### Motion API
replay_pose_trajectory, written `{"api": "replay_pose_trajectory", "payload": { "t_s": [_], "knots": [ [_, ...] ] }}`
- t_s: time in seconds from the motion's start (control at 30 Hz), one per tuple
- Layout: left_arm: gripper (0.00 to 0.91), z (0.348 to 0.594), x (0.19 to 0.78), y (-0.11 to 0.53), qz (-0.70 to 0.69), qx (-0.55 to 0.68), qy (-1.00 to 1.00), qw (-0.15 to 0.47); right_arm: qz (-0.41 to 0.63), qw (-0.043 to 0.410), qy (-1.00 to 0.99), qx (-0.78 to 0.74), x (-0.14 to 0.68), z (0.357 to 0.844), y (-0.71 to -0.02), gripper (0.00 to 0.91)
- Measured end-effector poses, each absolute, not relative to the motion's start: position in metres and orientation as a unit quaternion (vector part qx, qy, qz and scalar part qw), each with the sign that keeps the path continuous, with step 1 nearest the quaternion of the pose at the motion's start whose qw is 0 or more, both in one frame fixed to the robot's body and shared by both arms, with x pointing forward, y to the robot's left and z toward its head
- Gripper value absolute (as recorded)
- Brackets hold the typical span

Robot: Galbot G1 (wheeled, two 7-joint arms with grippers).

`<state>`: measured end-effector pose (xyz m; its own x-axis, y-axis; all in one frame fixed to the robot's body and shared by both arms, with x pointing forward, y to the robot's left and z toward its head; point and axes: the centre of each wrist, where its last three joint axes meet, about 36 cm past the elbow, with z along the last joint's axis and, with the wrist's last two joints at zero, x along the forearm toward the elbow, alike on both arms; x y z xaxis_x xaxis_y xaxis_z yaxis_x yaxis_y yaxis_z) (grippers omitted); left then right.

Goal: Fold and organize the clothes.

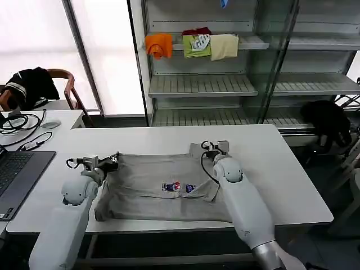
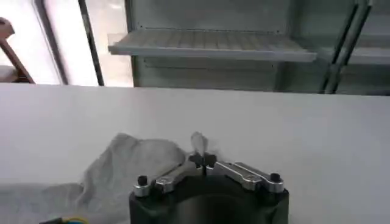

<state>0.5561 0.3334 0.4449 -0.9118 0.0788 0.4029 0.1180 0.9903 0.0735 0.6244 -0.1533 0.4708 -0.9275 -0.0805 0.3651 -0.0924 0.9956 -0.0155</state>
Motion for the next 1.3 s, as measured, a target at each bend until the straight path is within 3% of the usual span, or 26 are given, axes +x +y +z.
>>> {"api": "replay_pose_trajectory", "payload": {
  "t_s": [0.7,1.3],
  "knots": [
    [0.020,0.472,0.511,0.340,-0.067,-0.058,-0.982,0.164,0.008,0.119,-0.992,0.042,0.557,0.497,-0.174,0.000],
    [0.020,0.466,0.454,0.325,-0.088,-0.079,-0.980,0.160,0.004,0.099,-0.994,0.039,0.459,0.494,-0.193,0.000]
  ]
}}
